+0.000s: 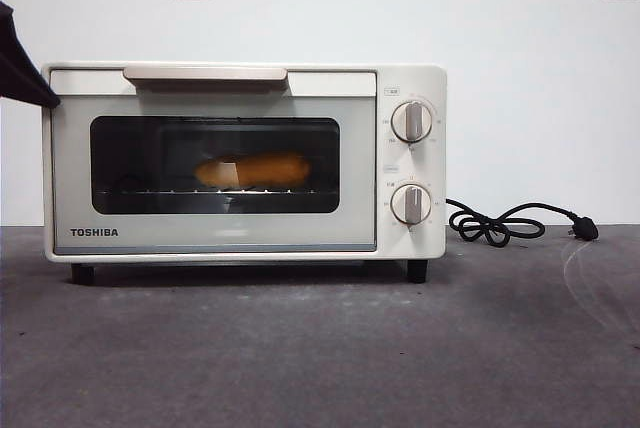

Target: Take the corn from the table,put the corn in the oven

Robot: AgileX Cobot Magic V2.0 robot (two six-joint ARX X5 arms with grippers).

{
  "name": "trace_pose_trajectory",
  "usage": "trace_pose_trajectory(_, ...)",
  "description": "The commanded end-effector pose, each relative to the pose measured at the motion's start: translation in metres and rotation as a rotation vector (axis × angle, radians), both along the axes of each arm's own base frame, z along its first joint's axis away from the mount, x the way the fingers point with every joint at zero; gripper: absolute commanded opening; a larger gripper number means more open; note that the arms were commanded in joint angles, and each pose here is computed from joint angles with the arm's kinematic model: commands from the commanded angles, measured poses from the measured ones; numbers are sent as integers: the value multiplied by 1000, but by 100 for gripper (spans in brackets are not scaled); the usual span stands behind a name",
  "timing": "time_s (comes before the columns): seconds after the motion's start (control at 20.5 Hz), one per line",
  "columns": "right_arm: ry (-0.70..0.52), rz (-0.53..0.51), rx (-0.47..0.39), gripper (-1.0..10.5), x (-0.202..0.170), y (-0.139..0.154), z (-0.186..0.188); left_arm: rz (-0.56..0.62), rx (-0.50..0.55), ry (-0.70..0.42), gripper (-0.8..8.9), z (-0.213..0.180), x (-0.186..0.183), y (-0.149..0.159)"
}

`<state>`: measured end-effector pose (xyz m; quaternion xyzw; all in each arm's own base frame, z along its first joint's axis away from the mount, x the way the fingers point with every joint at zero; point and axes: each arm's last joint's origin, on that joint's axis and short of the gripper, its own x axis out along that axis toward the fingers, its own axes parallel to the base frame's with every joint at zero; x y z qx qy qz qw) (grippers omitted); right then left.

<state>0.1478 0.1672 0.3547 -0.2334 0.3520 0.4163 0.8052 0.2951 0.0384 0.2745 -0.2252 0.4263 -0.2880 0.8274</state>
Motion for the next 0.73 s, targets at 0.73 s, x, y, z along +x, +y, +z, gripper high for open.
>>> trace_pose_trajectory(0.73,-2,-5,13,-12,0,0,2,38,30,0,-8,5,2,6)
